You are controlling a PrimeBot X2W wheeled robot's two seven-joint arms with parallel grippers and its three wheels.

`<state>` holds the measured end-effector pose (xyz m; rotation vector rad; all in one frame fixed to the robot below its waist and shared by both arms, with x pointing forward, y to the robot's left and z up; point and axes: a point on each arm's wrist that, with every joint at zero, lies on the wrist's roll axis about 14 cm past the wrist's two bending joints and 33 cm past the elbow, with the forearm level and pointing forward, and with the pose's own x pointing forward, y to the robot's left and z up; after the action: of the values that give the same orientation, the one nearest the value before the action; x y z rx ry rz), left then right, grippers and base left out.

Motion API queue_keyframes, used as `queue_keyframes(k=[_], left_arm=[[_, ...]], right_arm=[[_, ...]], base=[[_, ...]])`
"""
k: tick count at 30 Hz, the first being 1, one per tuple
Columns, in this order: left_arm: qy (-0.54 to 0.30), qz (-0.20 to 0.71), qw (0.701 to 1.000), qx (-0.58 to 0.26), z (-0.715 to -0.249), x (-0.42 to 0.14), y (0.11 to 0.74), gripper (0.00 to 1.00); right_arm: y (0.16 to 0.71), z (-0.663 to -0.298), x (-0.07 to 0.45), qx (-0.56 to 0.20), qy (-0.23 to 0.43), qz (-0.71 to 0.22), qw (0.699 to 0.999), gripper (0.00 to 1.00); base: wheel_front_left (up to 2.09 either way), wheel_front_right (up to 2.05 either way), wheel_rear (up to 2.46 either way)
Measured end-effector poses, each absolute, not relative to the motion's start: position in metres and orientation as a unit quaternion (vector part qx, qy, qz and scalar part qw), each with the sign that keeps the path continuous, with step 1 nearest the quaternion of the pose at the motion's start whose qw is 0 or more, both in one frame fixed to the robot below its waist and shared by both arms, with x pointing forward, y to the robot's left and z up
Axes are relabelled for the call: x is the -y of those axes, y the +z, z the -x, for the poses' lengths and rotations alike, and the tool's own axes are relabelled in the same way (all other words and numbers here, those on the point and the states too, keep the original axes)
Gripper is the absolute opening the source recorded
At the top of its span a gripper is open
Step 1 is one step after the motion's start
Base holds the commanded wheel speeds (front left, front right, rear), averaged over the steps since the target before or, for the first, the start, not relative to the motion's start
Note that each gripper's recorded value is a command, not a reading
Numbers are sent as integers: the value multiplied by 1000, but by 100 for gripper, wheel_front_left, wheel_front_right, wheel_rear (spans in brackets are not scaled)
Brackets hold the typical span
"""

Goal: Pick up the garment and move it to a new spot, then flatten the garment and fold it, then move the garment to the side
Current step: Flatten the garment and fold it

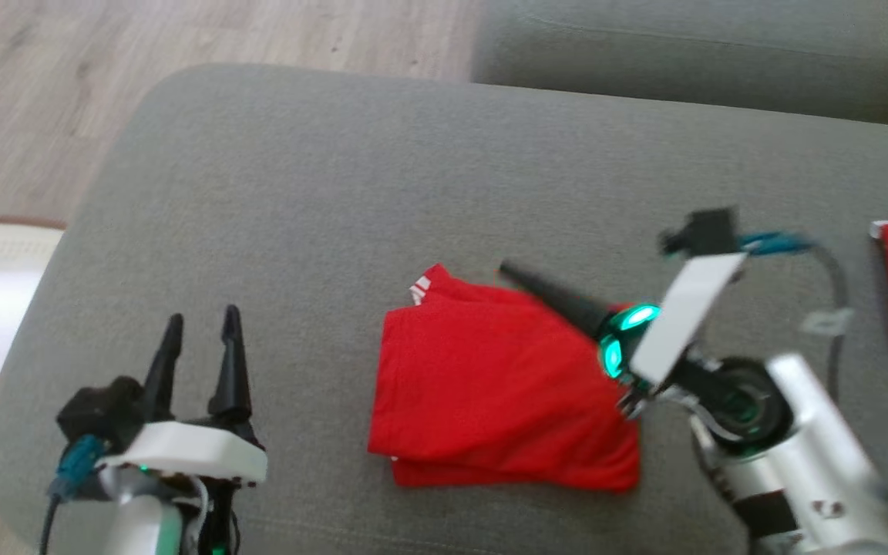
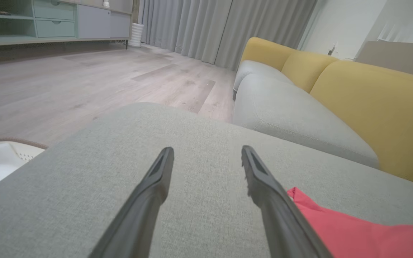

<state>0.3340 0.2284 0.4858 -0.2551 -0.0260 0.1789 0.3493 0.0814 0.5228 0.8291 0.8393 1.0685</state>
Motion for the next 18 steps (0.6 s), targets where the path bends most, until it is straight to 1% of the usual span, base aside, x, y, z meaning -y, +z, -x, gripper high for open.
queue_keyframes(k=[3,4,7,11,14,18], left_arm=[[82,119,989,25,-339,-227,494,100],[73,116,990,30,-342,-222,497,100],[63,114,991,38,-347,-219,503,100],[45,116,991,47,-353,-208,510,100],[30,112,992,49,-357,-200,512,100],[15,109,993,49,-361,-191,513,100]], right_arm=[[552,-369,-60,-302,469,-374,741,100],[571,-382,-43,-245,452,-363,777,100],[593,-405,-7,-159,403,-358,827,100],[600,-418,41,-70,324,-303,894,100],[591,-415,70,-34,273,-274,922,100],[588,-414,106,18,210,-230,950,100]], base=[[0,0,0],[0,0,0],[0,0,0],[0,0,0],[0,0,0],[0,0,0]])
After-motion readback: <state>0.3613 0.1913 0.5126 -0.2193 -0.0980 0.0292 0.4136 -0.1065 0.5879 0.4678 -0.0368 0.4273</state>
